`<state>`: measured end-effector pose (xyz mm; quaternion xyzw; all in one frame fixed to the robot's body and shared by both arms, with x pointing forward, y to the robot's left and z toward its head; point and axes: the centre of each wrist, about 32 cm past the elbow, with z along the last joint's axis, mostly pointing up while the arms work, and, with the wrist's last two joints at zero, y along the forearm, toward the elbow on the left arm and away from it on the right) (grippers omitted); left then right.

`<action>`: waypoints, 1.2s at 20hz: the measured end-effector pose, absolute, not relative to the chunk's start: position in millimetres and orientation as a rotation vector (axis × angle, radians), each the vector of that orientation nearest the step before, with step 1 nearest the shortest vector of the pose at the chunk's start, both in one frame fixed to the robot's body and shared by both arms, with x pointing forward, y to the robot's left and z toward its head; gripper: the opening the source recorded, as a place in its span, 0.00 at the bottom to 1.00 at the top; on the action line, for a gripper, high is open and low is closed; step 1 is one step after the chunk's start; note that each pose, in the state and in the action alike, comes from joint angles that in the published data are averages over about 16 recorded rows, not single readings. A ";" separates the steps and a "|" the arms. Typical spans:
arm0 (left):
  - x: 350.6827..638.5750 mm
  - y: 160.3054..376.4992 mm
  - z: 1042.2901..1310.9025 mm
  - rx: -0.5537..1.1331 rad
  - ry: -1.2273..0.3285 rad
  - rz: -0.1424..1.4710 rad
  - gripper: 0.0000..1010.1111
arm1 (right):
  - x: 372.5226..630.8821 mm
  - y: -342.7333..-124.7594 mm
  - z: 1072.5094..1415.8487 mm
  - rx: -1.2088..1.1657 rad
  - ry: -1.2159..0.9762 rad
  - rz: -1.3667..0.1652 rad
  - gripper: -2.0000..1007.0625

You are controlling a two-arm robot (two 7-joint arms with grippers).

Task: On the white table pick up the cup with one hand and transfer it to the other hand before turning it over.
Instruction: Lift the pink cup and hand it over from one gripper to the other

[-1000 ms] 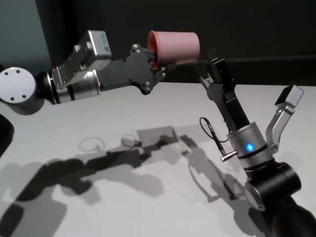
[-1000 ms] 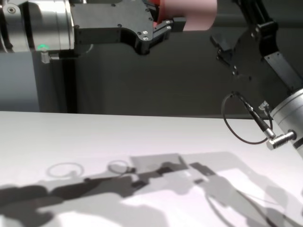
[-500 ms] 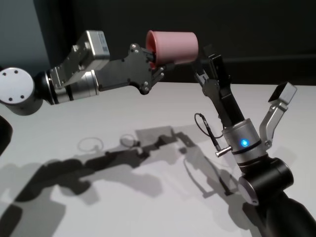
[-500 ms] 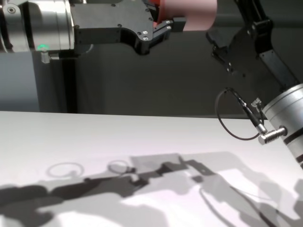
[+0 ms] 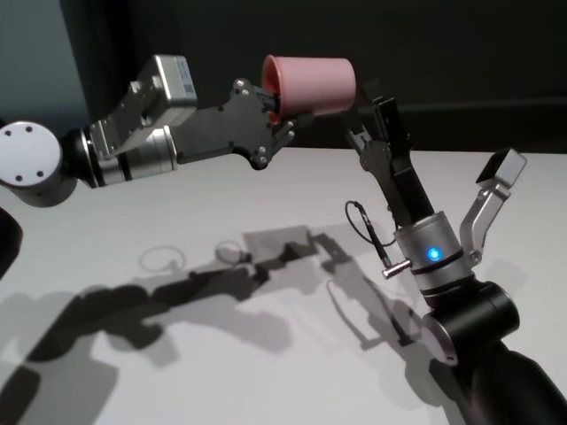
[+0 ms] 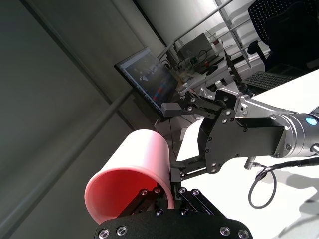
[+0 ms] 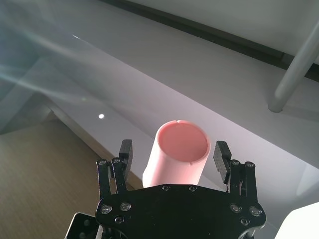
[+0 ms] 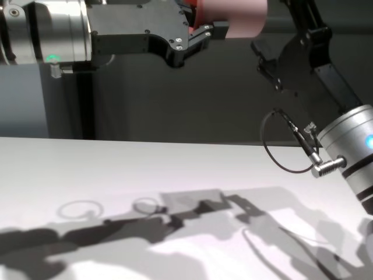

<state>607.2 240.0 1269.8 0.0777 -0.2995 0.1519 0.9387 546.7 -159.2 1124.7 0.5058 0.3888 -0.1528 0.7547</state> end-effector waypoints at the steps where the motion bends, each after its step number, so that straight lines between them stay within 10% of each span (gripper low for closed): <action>1: 607.2 240.0 1269.8 0.159 -0.611 0.310 0.04 | 547.3 -158.8 1124.2 1.104 0.849 -0.333 0.99; 24: 607.2 240.0 1269.8 0.159 -0.611 0.310 0.04 | 566.7 -143.9 1119.2 1.118 0.867 -0.305 0.99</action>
